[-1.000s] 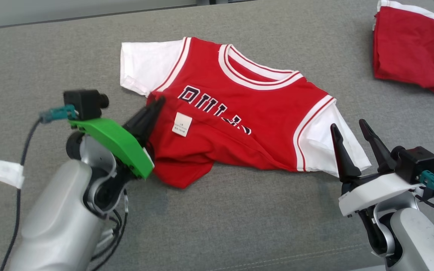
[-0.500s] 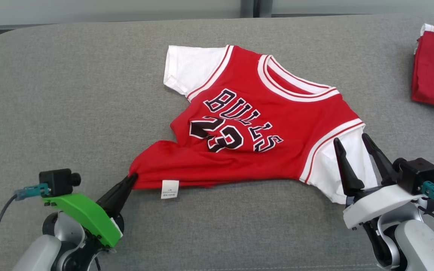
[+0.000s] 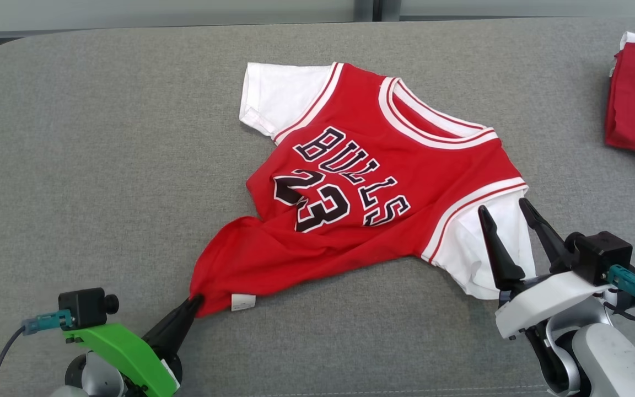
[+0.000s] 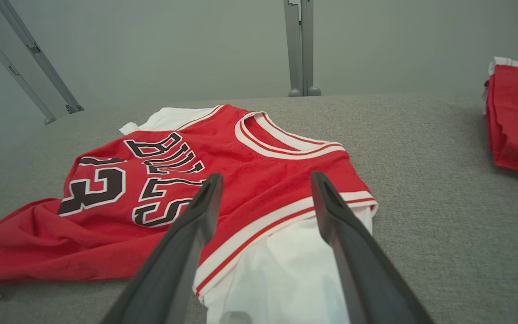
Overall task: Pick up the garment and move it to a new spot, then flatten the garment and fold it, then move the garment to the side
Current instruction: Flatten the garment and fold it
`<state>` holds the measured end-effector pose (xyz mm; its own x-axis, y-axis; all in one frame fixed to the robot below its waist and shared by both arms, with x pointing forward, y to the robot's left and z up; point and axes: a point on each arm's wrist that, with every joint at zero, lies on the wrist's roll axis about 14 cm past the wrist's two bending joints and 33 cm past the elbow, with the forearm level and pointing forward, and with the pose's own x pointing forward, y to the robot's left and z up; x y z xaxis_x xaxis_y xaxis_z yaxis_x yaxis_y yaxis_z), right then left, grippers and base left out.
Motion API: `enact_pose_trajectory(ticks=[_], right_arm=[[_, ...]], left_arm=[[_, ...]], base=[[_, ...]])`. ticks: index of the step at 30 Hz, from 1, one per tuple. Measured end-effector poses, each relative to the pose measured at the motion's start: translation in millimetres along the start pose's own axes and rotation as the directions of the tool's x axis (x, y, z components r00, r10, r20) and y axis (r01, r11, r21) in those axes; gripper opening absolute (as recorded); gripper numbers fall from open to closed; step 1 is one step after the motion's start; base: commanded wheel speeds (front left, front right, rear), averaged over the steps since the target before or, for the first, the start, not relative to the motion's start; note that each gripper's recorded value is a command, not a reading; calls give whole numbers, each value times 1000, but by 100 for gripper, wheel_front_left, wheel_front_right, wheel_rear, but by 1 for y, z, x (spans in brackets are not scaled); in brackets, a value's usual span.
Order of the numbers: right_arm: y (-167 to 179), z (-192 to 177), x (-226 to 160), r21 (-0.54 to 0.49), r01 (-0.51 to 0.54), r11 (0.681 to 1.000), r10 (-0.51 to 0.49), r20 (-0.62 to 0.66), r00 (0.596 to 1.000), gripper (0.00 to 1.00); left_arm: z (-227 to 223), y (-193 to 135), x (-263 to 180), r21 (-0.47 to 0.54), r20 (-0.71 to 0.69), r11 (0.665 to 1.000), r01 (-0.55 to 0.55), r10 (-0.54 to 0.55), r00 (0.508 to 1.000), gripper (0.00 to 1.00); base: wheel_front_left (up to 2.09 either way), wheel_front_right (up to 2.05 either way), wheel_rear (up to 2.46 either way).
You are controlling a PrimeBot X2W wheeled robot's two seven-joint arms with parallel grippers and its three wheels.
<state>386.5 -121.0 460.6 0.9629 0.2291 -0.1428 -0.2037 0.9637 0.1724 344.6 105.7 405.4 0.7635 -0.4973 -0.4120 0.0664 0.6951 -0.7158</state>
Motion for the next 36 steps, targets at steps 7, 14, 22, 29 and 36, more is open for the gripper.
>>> enact_pose_trajectory(ticks=[7,14,22,29,36], right_arm=[[-4,-2,-1,2,15,1000,-15,-6,1000,100],[-9,0,-3,-1,32,999,-32,-3,999,100],[-15,14,-8,-49,44,998,-42,41,998,100],[-26,15,-27,-59,87,994,-84,55,995,100],[-48,20,-50,-116,156,981,-144,101,984,100]], left_arm=[[4,-19,6,-4,15,998,57,-57,998,100],[14,-12,3,16,41,999,34,-34,999,100],[54,-11,-11,141,204,990,-17,-13,979,100],[71,-16,-27,196,338,979,-63,-7,941,100],[78,-12,-43,238,462,961,-142,17,886,100]], base=[[0,0,0],[0,0,0],[0,0,0],[0,0,0],[0,0,0]])
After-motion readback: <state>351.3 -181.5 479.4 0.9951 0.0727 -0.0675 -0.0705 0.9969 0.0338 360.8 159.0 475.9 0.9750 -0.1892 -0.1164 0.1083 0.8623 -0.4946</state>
